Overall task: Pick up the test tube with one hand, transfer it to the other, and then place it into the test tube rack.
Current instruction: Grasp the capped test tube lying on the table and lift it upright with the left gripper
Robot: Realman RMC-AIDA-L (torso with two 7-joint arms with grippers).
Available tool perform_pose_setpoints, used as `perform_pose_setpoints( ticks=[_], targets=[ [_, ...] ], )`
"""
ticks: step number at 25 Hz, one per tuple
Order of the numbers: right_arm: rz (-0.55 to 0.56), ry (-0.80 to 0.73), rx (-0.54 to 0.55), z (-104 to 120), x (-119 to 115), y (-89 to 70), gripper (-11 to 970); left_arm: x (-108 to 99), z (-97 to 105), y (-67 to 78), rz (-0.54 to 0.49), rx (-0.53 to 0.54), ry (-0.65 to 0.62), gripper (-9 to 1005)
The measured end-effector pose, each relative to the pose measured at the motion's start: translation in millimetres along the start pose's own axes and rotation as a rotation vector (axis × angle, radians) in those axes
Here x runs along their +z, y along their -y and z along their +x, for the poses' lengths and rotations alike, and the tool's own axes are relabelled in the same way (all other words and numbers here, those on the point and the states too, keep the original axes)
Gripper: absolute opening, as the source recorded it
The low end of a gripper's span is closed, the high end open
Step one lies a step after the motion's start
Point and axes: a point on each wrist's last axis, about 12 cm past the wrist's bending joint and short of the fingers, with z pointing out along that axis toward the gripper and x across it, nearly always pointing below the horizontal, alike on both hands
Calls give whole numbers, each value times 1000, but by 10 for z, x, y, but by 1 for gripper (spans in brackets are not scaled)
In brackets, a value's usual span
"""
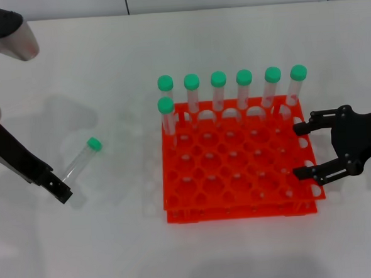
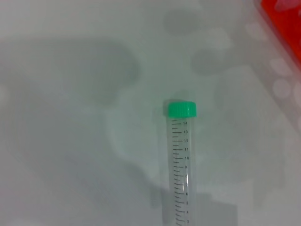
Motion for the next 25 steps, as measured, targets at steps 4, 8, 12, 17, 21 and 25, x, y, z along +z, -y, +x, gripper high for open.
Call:
perform_pose_setpoints(
  ticks=[4,8,12,17,21,25],
  targets=[
    [6,3,-2,5,30,-3,868,41,-29,31,-7,13,1,864],
    [10,4,1,12,43,-3,868,112,-46,34,-12,16,-8,863],
    [11,5,1,11,51,-3,868,144,-55,21,-18,11,-6,862],
    [10,5,3,1,56,3,868,165,-54,6,-25,7,3,860],
    [5,8,5,-10,60,4,868,192,-39,-9,-27,3,6,859],
    [5,13,5,-16,60,4,868,207,-38,-16,-28,2,9,858]
  ],
)
